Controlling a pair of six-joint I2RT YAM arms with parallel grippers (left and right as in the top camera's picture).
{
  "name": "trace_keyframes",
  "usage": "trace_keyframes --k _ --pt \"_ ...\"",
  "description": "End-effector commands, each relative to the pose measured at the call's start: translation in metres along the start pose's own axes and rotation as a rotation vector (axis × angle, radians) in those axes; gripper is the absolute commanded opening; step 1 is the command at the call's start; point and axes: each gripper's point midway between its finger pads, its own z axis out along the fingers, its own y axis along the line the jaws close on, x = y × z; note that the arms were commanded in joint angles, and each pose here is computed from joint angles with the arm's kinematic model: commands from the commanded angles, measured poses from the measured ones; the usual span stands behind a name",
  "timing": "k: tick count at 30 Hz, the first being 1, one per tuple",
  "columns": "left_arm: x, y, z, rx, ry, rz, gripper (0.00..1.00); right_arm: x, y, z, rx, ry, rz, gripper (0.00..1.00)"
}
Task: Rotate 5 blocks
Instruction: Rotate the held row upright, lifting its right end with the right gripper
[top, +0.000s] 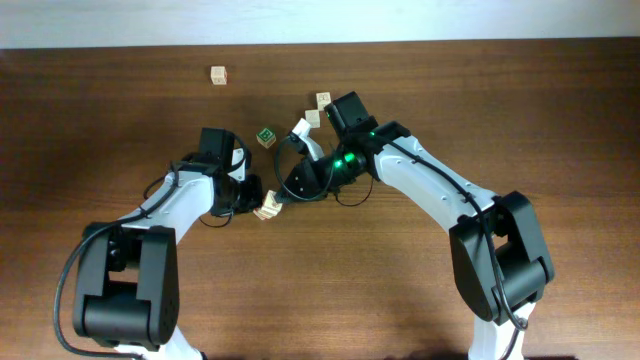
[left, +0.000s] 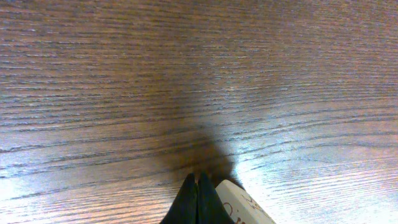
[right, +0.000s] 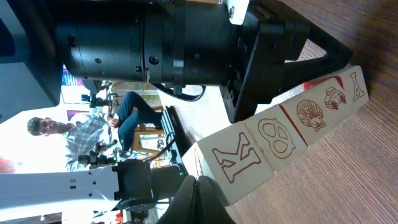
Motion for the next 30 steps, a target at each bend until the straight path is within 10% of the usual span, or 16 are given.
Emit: trace_keyframes --k 1,30 --pt "0.014 -0.038 0.002 0.147 0.063 0.019 0.0 0.011 -0.06 0.017 0.213 0.015 0.092 0.04" --pt "-0.012 0.037 -0.011 0.032 -0.017 -0.24 0.0 0.003 -0.074 0.024 0.331 -0.026 0.095 0.04"
